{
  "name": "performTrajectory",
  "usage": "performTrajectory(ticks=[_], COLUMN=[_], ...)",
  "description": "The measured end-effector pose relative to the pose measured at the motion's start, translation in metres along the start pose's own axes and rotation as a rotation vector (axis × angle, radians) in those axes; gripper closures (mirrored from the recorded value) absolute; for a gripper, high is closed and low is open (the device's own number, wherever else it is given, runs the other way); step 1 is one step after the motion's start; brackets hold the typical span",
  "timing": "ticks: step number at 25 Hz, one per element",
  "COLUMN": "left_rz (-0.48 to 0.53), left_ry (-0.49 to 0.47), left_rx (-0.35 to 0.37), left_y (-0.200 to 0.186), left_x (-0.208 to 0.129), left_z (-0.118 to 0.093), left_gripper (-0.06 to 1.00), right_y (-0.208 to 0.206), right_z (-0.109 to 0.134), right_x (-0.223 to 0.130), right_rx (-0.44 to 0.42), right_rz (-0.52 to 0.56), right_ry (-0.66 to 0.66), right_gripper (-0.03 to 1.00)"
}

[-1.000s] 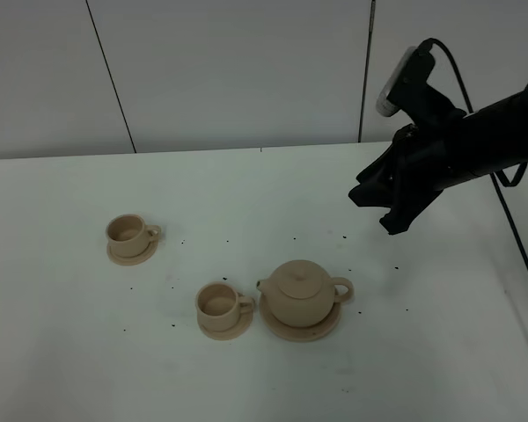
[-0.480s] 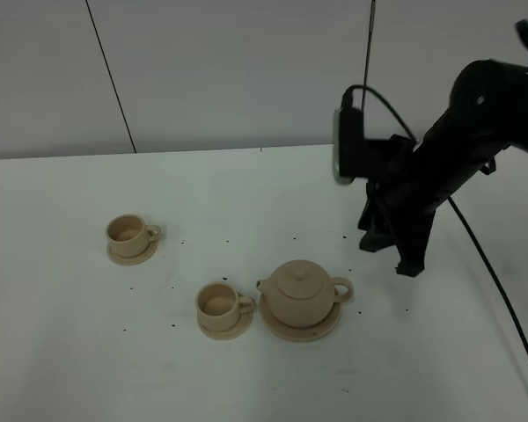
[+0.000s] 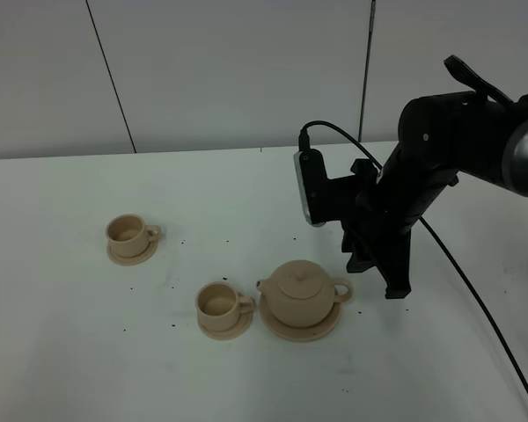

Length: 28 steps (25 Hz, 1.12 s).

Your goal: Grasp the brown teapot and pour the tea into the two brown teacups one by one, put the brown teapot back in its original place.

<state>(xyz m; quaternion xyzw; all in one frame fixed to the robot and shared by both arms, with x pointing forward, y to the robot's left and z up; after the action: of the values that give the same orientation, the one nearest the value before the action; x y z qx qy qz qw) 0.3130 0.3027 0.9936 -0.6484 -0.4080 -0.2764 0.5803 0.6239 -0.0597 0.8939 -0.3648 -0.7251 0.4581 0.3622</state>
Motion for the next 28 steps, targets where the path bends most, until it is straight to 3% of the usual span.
performTrajectory(ticks=[9, 20, 28], left_rz=[0.000, 0.000, 0.000], left_ry=[0.000, 0.000, 0.000], left_rx=[0.000, 0.000, 0.000], left_y=[0.000, 0.000, 0.000], left_x=[0.000, 0.000, 0.000], left_z=[0.000, 0.000, 0.000], left_gripper=[0.70, 0.70, 0.70], right_y=[0.013, 0.019, 0.029], right_z=[0.001, 0.000, -0.004], right_x=[-0.005, -0.005, 0.007], right_rx=[0.012, 0.010, -0.009], right_rz=[0.014, 0.009, -0.003], right_ry=[0.191, 0.243, 0.210], right_gripper=[0.72, 0.61, 0.64])
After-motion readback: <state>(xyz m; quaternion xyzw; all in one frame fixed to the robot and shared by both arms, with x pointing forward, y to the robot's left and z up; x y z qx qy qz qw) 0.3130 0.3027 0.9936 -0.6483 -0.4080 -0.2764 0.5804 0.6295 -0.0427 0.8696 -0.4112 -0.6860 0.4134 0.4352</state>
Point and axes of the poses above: a point on each arm's last joint axis where the gripper is mounted, y pointing out along that axis toward the gripper, z along the wrist's bending axis when the last joint is at zero, x = y × z, the point moved 10 cm from there along y, pointing out along that axis toward the gripper, and after that the axes turned 15 degrees about -y, right-handed, at the moved point
